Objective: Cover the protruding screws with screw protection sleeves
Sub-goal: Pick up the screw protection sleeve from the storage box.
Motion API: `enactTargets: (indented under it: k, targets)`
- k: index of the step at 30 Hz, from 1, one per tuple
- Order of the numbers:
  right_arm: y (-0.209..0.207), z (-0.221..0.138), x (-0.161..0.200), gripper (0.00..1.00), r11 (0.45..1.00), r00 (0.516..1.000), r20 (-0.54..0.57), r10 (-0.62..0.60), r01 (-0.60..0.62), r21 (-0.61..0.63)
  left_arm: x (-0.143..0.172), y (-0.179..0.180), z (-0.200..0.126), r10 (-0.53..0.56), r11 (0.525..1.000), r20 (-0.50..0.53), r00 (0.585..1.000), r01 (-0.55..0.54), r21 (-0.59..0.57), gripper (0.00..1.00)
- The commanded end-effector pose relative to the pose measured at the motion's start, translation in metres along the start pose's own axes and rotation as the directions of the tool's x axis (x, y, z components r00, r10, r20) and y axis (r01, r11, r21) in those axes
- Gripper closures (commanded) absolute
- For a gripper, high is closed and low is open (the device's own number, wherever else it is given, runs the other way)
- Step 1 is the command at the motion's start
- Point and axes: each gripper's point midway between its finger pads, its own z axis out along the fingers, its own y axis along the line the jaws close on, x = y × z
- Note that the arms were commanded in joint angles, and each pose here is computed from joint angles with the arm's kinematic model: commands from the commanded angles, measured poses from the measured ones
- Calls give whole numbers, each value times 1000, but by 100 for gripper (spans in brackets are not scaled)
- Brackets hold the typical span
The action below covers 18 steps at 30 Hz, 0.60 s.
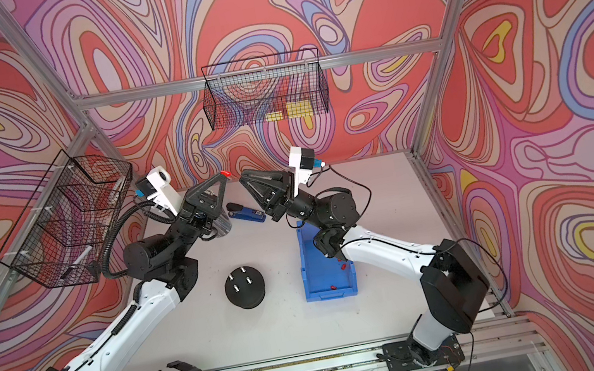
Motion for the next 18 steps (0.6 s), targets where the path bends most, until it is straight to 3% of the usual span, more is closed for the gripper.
enactTargets:
  k: [1,18]
  targets:
    - [17,4,-22,79,998,997,83,9,-3,-62,-21,-22,-1,28,998,94,995,-33,54,100]
    - [16,14,-17,80,998,998,57,26,-23,-55,-7,-4,6,-39,999,69,997,37,37,100]
